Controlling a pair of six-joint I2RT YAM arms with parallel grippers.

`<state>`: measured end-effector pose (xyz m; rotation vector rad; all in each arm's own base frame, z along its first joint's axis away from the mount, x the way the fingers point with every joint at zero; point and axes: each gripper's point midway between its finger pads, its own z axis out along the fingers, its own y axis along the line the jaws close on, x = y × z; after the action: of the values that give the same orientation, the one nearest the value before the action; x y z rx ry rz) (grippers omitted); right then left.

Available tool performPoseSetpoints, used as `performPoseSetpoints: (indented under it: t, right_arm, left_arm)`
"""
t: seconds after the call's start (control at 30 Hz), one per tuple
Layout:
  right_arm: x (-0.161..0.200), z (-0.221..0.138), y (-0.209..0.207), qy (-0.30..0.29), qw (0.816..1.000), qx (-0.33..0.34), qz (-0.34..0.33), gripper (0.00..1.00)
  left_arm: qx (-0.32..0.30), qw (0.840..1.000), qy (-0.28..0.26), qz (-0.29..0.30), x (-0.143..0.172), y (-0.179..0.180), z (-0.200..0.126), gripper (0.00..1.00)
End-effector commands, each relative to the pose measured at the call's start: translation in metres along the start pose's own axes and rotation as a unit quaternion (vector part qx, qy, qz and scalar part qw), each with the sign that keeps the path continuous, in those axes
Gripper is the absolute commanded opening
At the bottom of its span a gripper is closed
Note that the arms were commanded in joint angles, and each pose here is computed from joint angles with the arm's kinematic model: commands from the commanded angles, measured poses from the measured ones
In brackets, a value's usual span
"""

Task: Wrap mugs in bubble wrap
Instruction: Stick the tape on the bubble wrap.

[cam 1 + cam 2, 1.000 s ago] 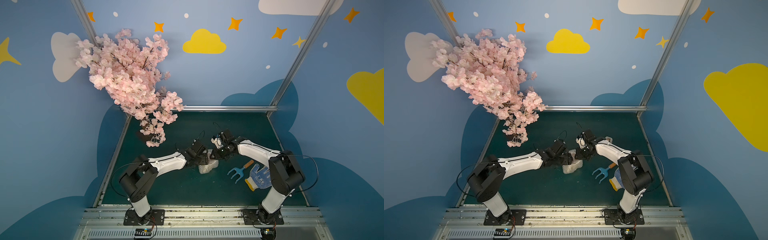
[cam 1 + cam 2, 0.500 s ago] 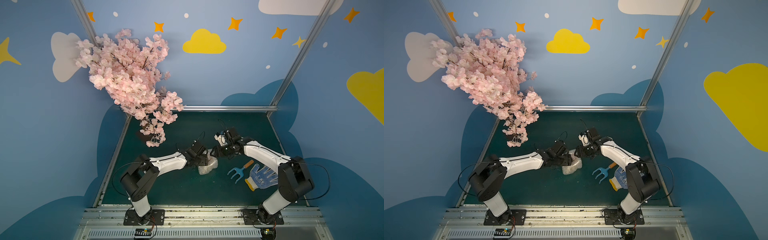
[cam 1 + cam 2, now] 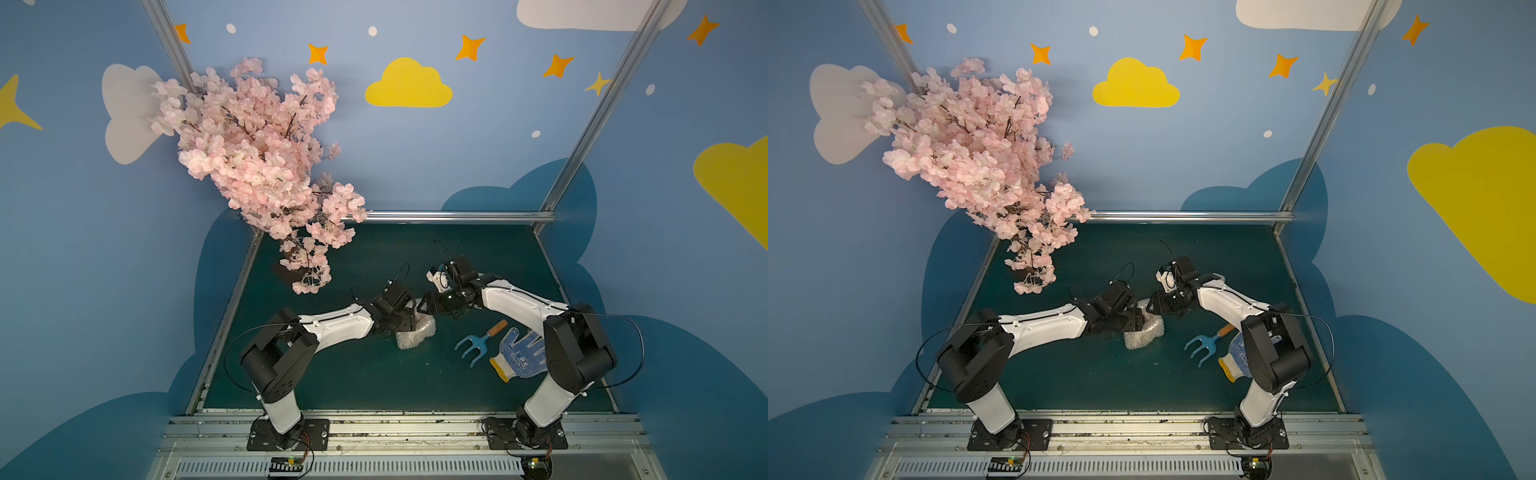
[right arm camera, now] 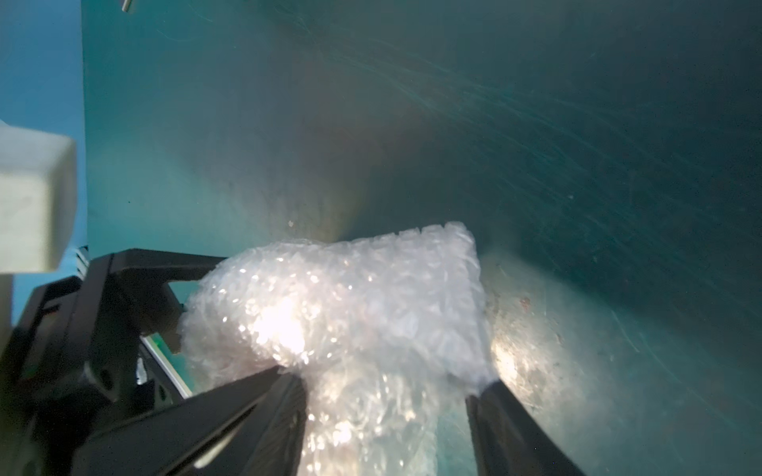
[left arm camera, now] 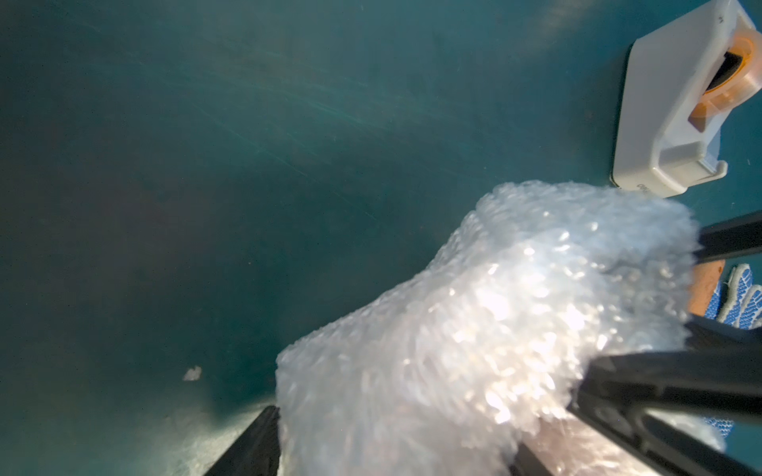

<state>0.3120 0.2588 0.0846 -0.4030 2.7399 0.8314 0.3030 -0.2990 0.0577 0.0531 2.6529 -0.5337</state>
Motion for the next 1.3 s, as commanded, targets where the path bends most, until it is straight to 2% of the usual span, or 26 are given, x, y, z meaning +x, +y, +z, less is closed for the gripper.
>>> performPoseSetpoints:
  t: [0.0,0.27,0.63,0.83,0.93,1.1,1.27]
  right_arm:
    - [-0.013,-0.003,0.004,-0.019,1.000,-0.014,0.009,0.60]
    - [-0.026,-0.020,0.017,-0.053,0.997,-0.051,0.009,0.60]
    - [-0.014,0.005,-0.016,-0.014,0.999,0.001,0.042,0.58]
    - [-0.010,0.010,-0.019,0.001,0.999,0.006,0.047,0.58]
    - [-0.018,-0.003,-0.015,-0.017,0.999,0.013,0.037,0.57]
    - [-0.030,-0.045,-0.006,-0.084,0.996,0.035,0.024,0.59]
    - [-0.003,-0.060,0.025,-0.090,0.995,-0.036,-0.004,0.65]
  left_arm:
    - [-0.025,0.999,0.032,0.010,0.017,0.013,0.006,0.73]
    - [-0.024,0.999,0.031,0.009,0.016,0.012,0.005,0.73]
    - [-0.023,0.999,0.032,0.011,0.017,0.011,0.003,0.73]
    - [-0.025,0.999,0.032,0.013,0.017,0.012,0.003,0.73]
    - [-0.025,0.999,0.033,0.012,0.018,0.013,0.003,0.73]
    - [-0.025,0.999,0.032,0.012,0.018,0.012,0.003,0.73]
    - [-0.025,0.999,0.031,0.011,0.017,0.012,0.004,0.73]
